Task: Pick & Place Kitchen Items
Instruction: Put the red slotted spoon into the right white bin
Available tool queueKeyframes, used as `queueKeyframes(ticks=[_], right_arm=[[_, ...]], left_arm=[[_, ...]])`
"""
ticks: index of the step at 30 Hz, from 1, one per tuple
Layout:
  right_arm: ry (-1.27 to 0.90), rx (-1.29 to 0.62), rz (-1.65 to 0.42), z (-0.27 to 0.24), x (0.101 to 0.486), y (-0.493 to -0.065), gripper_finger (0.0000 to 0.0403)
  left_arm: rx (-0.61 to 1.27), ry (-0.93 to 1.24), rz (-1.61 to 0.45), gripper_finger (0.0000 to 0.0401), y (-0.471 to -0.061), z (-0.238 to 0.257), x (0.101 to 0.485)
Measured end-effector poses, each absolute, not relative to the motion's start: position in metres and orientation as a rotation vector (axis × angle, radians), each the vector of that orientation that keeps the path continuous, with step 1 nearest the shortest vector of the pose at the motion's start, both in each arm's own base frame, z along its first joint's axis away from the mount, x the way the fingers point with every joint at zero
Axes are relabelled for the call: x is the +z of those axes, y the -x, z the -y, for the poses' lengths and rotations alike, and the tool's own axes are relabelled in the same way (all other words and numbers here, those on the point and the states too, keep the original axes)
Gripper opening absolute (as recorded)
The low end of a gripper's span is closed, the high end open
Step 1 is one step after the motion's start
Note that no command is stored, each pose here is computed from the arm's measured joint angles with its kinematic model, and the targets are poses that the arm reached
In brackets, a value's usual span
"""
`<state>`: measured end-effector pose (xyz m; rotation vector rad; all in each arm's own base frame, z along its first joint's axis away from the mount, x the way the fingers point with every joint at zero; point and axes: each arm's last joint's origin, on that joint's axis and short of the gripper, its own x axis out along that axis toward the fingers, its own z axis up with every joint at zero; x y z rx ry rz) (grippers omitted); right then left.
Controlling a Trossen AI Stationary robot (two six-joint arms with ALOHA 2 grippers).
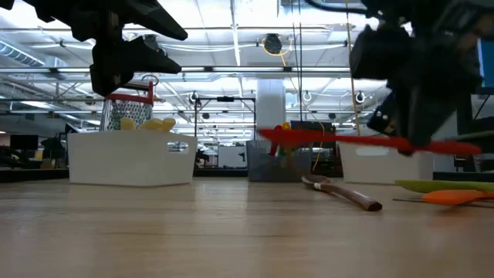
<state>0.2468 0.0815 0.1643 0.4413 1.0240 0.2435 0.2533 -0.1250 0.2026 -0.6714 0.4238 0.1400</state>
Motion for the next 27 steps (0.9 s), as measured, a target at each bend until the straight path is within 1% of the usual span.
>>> queueKeyframes(ticks=[6,13,17,27], right_arm=[[-0.591,0.157,-0.909,-0.077,0.193,-0.239,0.0049],[-0.825,-0.059,-0.8,-0.064,0.22,-0.222,0.0049],[-0.962,-0.207,-0.758,-0.054,0.231,-0.205,0.0049],[-1.242,-0.485,-0.565,-0.022,0.26,-0.151,0.0049]], left_arm=[[0.135,0.639,-0.428,0.0182,-0.253,0.125,0.202],[0.157,0.553,-0.434,0.0182,-0.254,0.121,0.201],[0.225,0.535,-0.404,0.0182,-0.256,0.114,0.201],[0.33,0.513,-0.376,0.0182,-0.264,0.093,0.2]])
